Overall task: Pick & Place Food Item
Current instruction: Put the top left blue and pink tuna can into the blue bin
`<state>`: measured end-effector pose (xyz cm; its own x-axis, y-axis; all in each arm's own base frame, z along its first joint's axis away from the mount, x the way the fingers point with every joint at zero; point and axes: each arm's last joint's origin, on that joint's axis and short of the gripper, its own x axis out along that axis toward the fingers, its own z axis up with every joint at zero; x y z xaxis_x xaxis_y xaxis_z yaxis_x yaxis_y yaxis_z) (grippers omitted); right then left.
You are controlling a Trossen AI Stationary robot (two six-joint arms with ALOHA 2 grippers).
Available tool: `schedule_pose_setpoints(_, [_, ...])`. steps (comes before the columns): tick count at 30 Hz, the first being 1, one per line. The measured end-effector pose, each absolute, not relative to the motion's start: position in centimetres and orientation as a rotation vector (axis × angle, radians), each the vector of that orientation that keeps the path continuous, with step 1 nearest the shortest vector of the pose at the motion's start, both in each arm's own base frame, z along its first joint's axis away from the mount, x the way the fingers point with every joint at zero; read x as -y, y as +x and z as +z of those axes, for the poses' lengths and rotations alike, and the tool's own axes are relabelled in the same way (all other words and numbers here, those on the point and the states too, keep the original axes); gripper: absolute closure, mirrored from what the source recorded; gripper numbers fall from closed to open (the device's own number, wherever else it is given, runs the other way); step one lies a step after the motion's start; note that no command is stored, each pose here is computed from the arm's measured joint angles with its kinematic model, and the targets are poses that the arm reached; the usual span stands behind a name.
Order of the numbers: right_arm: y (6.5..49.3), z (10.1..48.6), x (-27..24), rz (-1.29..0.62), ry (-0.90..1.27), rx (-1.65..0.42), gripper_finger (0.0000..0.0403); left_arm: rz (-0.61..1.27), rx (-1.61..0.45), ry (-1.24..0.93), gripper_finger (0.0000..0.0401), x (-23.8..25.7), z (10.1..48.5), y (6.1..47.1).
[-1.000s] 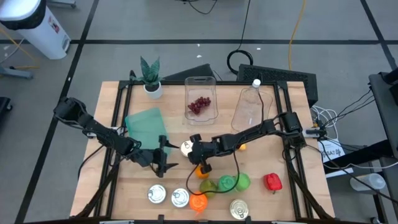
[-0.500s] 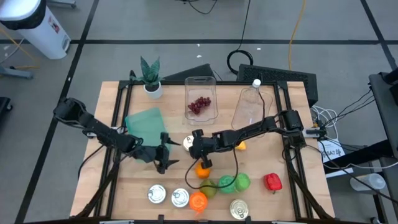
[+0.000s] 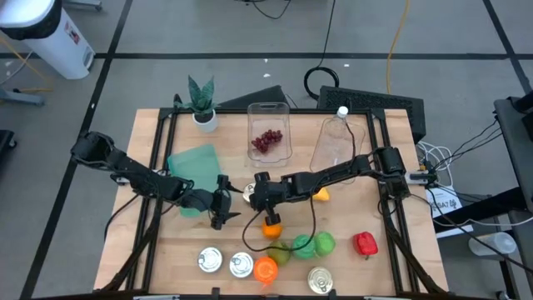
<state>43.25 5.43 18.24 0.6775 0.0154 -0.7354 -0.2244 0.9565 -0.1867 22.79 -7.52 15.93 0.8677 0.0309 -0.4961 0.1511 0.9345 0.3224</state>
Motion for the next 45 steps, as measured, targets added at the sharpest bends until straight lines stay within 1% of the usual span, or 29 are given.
schedule_pose_setpoints(7, [43.4, 18.3, -4.4, 0.111, -0.198, -0.821, 0.0403, -0.003, -0.575, 0.399, 0.0036, 7.7, 13.9, 23.7])
schedule_pose_setpoints(12, [43.4, 18.3, -4.2, 0.103, -0.167, -0.823, 0.0403, 0.111, -0.623, 0.475, 0.0021, 7.8, 12.8, 24.9])
schedule_pose_setpoints(15, [43.3, 18.6, -4.0, 0.112, -0.14, -0.817, 0.0403, 0.147, -0.635, 0.521, 0.0009, 7.9, 12.5, 25.5])
schedule_pose_setpoints(19, [43.3, 19.4, -3.7, 0.117, -0.11, -0.79, 0.0403, 0.149, -0.637, 0.567, 0.0002, 8.0, 12.7, 25.7])
schedule_pose_setpoints(26, [42.8, 21.3, -2.9, 0.117, -0.074, -0.756, 0.0403, 0.132, -0.648, 0.628, 0.0015, 7.7, 12.6, 25.9])
schedule_pose_setpoints(31, [42.9, 21.7, -2.9, 0.113, -0.074, -0.724, 0.0401, 0.146, -0.633, 0.577, 0.003, 6.8, 12.6, 26.4])
schedule_pose_setpoints(34, [42.9, 21.7, -2.9, 0.113, -0.074, -0.725, 0.0401, 0.119, -0.627, 0.527, 0.0045, 6.1, 12.5, 26.7])
schedule_pose_setpoints(39, [43.0, 21.4, -2.9, 0.111, -0.071, -0.734, 0.0402, 0.068, -0.624, 0.486, 0.009, 5.5, 12.4, 27.1])
schedule_pose_setpoints(42, [43.0, 21.4, -2.9, 0.111, -0.071, -0.734, 0.0402, 0.004, -0.608, 0.486, 0.0119, 5.4, 12.5, 27.2])
schedule_pose_setpoints(45, [42.8, 21.5, -2.9, 0.105, -0.073, -0.742, 0.0402, -0.004, -0.582, 0.483, 0.0141, 5.4, 12.7, 27.4])
